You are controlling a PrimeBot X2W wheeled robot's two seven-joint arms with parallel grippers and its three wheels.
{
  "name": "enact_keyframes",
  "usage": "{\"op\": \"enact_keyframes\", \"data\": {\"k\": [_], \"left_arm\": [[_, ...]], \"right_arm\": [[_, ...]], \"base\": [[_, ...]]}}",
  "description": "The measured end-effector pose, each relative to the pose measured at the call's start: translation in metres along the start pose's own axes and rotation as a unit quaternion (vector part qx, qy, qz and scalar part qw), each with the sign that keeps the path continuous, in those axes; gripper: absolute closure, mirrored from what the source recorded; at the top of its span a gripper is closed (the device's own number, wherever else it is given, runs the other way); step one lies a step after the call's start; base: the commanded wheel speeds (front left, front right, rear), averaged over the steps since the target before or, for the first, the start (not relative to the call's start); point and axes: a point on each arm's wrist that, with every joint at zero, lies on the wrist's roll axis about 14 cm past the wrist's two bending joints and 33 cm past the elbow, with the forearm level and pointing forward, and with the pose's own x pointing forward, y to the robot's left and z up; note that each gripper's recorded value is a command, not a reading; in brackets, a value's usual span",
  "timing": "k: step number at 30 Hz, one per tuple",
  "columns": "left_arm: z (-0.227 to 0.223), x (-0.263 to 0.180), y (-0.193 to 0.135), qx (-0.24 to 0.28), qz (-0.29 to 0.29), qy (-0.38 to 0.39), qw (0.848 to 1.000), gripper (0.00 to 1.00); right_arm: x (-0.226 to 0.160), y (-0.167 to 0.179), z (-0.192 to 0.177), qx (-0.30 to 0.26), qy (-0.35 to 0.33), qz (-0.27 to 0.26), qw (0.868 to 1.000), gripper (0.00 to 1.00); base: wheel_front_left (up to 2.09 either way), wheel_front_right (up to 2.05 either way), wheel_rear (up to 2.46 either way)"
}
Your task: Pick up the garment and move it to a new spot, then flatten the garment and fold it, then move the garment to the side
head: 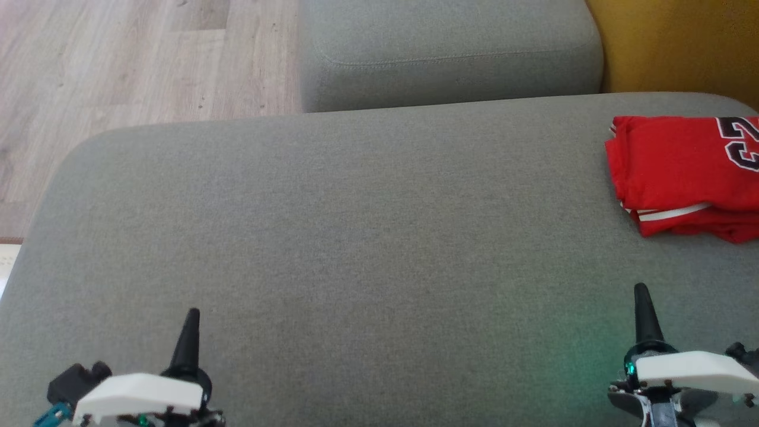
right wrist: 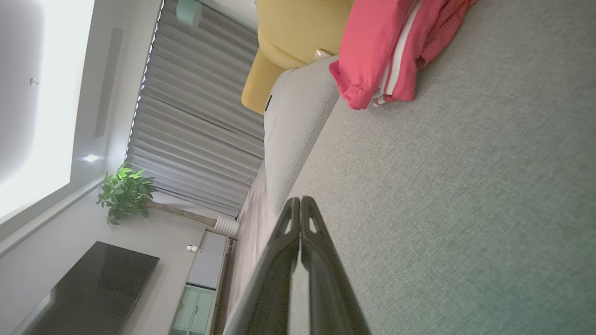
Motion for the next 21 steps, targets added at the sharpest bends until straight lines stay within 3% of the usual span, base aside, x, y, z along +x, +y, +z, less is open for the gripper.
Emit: {"op": "enact_keyframes", "data": {"k": [21], "left_arm": [[0.016,0.018,-0.008,-0.125,-0.019,-0.008,0.992,1.00]], "right_arm": [[0.012,0.004,0.011,0.119,-0.006,0.004,0.993,1.00]], "base": [[0.00,0.00,0.00]]}}
